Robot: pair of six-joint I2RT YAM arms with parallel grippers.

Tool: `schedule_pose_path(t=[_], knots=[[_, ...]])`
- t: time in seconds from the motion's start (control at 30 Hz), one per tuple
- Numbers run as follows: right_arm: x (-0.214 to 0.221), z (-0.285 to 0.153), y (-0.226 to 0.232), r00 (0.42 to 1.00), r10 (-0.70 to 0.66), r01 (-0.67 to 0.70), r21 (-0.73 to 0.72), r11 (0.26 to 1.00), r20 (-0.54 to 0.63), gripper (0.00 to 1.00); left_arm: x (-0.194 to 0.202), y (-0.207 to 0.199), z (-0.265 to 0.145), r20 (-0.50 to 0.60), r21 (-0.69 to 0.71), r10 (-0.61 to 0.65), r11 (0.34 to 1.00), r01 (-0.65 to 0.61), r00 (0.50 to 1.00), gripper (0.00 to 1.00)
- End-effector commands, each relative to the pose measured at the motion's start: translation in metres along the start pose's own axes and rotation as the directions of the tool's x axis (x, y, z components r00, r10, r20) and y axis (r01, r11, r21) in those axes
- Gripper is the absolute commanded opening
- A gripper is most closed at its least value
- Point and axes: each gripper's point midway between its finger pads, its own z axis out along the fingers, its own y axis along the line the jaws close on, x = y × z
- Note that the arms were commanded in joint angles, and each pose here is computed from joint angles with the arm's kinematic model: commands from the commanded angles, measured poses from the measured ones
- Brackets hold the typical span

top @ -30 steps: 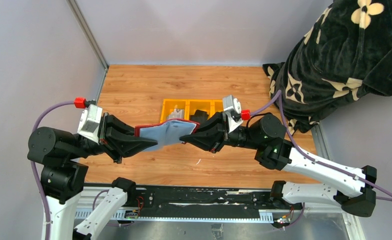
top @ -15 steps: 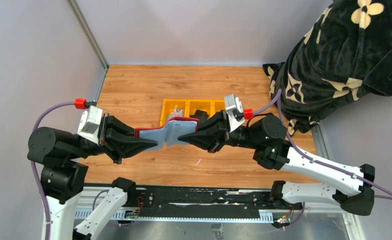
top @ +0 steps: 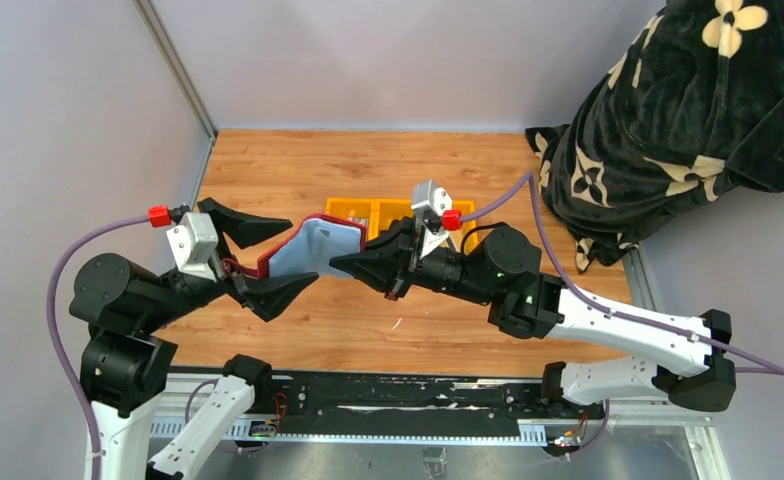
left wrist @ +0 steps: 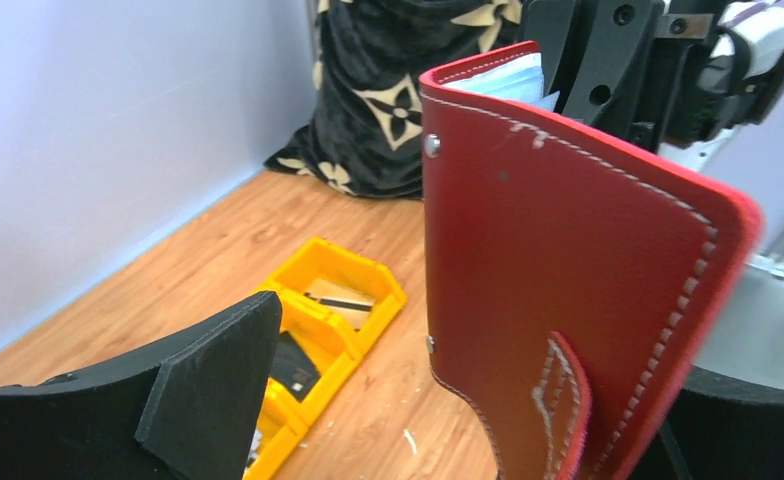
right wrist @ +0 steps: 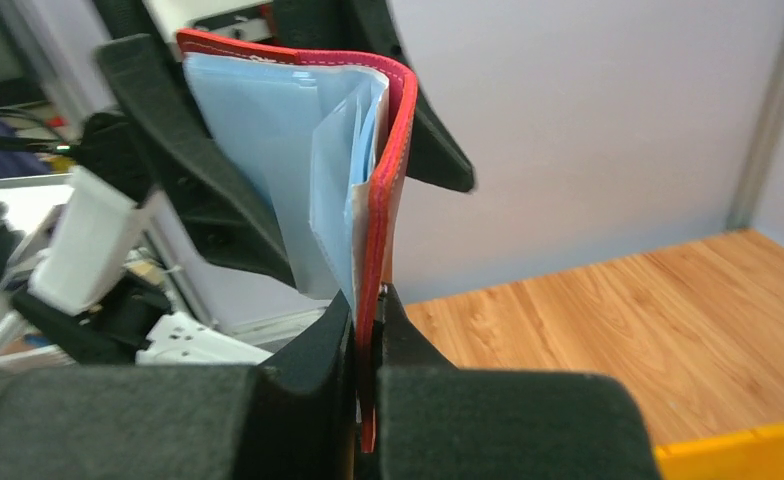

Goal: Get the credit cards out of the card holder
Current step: Remove the credit card from the card holder.

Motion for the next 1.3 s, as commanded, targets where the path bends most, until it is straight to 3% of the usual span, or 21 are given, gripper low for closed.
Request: schedule_pose_path(t=[0.0, 0.1, 0.27, 0.53, 0.63, 0.7, 0.8, 0.9, 1.1, 1.2, 1.27], knots=[[0.005, 0.003, -0.026, 0.997, -0.046, 0.060, 0.212, 0.975, -0.068, 0.00, -0.007, 0.012, -0.008, 0.022, -0.090, 0.101, 0.991, -0.098, 0.995, 1.00], [0.006, 0.002, -0.035, 0.994, -0.058, 0.081, 0.284, 0.955, -0.089, 0.00, -0.003, 0.012, -0.011, 0.010, -0.099, 0.124, 0.988, -0.123, 0.992, 1.00], [0.009, 0.016, -0.024, 0.990, -0.069, 0.101, 0.279, 0.955, -0.123, 0.00, 0.010, 0.016, -0.010, -0.012, -0.099, 0.122, 0.987, -0.122, 0.992, 1.00], [0.001, 0.026, 0.002, 0.995, -0.041, 0.056, 0.180, 0.982, -0.090, 0.00, 0.024, 0.033, -0.013, -0.061, -0.165, 0.191, 0.966, -0.199, 0.980, 0.98], [-0.003, 0.023, 0.006, 0.996, -0.031, 0.043, 0.165, 0.985, -0.078, 0.00, 0.024, 0.037, -0.015, -0.073, -0.184, 0.206, 0.959, -0.217, 0.976, 0.87], [-0.006, 0.022, 0.010, 0.997, -0.023, 0.032, 0.148, 0.988, -0.068, 0.00, 0.023, 0.034, -0.014, -0.068, -0.168, 0.196, 0.964, -0.205, 0.978, 0.75], [-0.006, 0.025, 0.019, 0.998, 0.002, 0.005, 0.100, 0.995, -0.067, 0.00, 0.021, 0.034, -0.010, -0.068, -0.162, 0.169, 0.971, -0.178, 0.983, 0.47], [-0.004, 0.027, 0.031, 0.997, 0.023, -0.020, 0.039, 0.999, -0.073, 0.07, 0.018, 0.032, -0.009, -0.062, -0.149, 0.157, 0.975, -0.165, 0.986, 0.27], [-0.010, 0.014, 0.043, 0.998, 0.038, -0.039, -0.032, 0.999, -0.053, 0.33, 0.007, 0.024, -0.009, -0.020, -0.135, 0.137, 0.981, -0.138, 0.990, 0.05], [-0.008, -0.001, 0.044, 0.998, 0.037, -0.041, -0.072, 0.997, -0.048, 0.35, 0.002, 0.013, -0.009, -0.003, -0.088, 0.125, 0.988, -0.124, 0.992, 0.00], [-0.011, -0.010, 0.040, 0.998, 0.039, -0.041, -0.068, 0.997, -0.039, 0.31, 0.000, 0.004, -0.008, 0.007, -0.042, 0.109, 0.993, -0.108, 0.994, 0.00]])
